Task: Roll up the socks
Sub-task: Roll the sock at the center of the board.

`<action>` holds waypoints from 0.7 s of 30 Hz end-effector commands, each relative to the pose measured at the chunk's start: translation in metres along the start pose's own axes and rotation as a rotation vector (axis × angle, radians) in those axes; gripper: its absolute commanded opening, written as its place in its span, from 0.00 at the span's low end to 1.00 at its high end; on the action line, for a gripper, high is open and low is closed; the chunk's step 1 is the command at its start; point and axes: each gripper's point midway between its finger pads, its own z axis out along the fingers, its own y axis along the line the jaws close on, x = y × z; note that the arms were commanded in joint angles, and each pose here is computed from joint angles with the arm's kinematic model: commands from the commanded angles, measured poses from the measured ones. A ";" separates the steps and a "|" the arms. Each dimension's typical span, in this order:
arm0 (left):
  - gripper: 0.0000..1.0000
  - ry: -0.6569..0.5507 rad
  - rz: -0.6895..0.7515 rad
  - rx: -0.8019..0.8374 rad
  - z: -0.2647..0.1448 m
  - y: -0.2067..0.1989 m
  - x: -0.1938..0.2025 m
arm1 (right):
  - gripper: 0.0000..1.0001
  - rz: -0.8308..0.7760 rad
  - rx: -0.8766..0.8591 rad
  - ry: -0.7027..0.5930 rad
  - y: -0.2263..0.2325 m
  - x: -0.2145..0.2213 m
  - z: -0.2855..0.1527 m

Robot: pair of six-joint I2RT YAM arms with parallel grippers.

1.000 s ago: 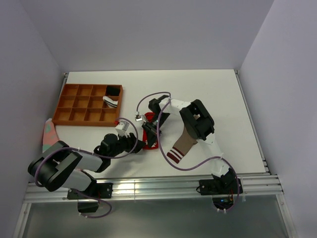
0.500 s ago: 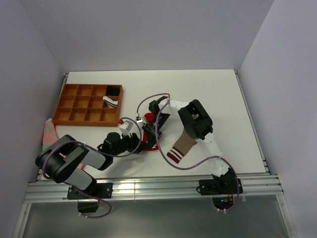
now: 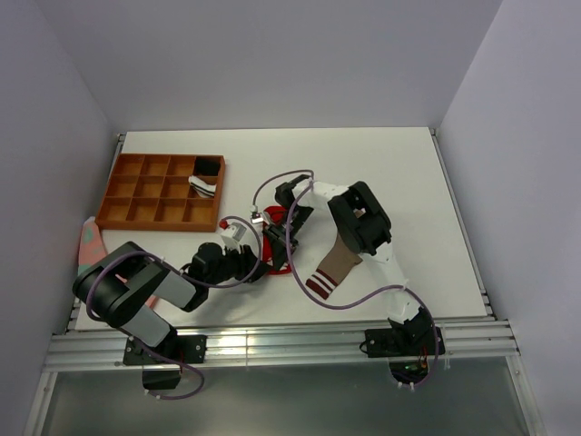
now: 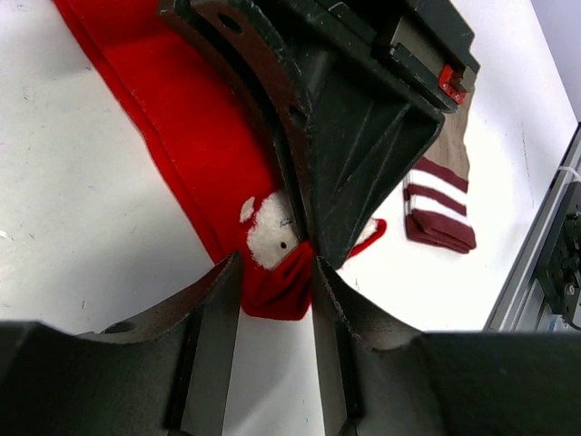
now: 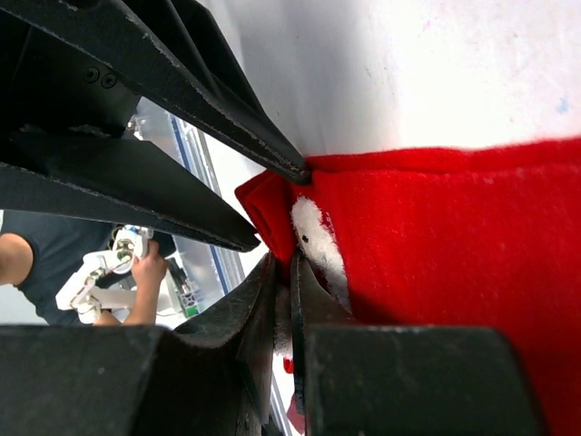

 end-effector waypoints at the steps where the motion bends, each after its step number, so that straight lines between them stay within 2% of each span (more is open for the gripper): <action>1: 0.41 -0.044 0.043 0.061 0.004 -0.013 -0.014 | 0.02 -0.018 -0.019 -0.029 0.004 -0.008 -0.009; 6: 0.41 -0.034 0.039 0.053 0.005 -0.012 -0.013 | 0.01 -0.013 -0.020 -0.027 0.004 -0.007 -0.009; 14: 0.28 -0.012 0.023 0.015 0.015 -0.007 -0.014 | 0.01 -0.021 -0.015 -0.031 0.004 -0.008 -0.010; 18: 0.14 0.022 0.002 -0.018 0.019 -0.003 -0.009 | 0.01 -0.019 -0.001 -0.038 0.002 -0.010 -0.010; 19: 0.05 0.024 -0.001 -0.016 0.020 -0.004 -0.009 | 0.01 -0.024 0.010 -0.040 -0.001 -0.009 -0.009; 21: 0.00 0.030 -0.010 -0.015 0.020 -0.005 -0.008 | 0.02 -0.026 0.022 -0.045 -0.001 -0.010 -0.010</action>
